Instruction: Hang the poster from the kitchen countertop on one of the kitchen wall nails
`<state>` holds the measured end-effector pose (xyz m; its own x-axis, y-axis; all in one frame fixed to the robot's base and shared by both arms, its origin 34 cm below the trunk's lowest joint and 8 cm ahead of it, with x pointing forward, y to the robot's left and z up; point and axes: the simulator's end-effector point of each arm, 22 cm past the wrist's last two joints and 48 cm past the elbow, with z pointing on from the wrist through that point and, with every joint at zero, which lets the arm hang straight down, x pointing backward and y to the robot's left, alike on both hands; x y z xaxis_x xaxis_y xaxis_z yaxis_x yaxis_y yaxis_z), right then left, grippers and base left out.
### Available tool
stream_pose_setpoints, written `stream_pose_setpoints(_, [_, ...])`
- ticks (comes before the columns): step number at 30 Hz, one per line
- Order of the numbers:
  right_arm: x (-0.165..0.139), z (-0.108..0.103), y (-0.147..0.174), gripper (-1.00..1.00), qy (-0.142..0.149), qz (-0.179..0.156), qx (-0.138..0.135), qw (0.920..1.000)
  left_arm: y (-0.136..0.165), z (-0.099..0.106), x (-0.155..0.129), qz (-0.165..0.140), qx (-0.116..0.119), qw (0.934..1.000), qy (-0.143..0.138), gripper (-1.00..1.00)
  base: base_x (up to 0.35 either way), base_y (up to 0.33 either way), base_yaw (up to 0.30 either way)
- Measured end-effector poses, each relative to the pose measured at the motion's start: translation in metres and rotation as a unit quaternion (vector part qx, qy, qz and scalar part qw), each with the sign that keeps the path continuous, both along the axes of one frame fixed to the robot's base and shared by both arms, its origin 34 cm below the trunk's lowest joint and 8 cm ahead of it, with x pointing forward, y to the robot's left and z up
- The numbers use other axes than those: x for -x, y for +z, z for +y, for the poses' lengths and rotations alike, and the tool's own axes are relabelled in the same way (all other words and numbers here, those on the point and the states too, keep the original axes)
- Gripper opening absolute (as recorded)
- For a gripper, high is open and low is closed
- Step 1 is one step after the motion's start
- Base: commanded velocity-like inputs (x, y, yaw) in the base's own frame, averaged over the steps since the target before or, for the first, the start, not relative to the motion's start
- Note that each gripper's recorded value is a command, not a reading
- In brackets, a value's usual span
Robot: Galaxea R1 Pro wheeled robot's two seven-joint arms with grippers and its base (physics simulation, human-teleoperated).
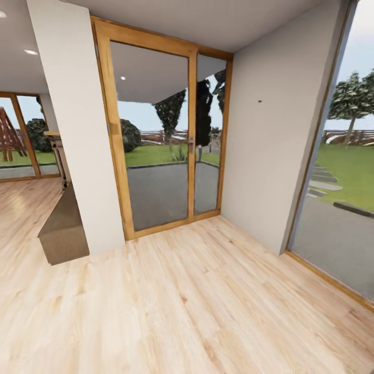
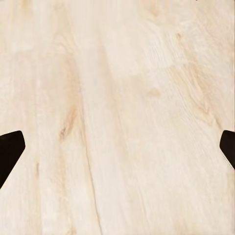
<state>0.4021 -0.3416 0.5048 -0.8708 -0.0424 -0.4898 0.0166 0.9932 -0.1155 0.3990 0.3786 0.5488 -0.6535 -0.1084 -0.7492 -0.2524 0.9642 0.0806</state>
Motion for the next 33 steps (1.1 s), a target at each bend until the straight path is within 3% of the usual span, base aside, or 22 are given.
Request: stream_pose_setpoints(33, [-0.0044,0.001,0.0039,1.0,0.001,-0.008,0.0,1.0,0.0051,0.0001,-0.0052,-0.01,0.0,1.0,0.0,1.0,0.0,0.0,-0.299])
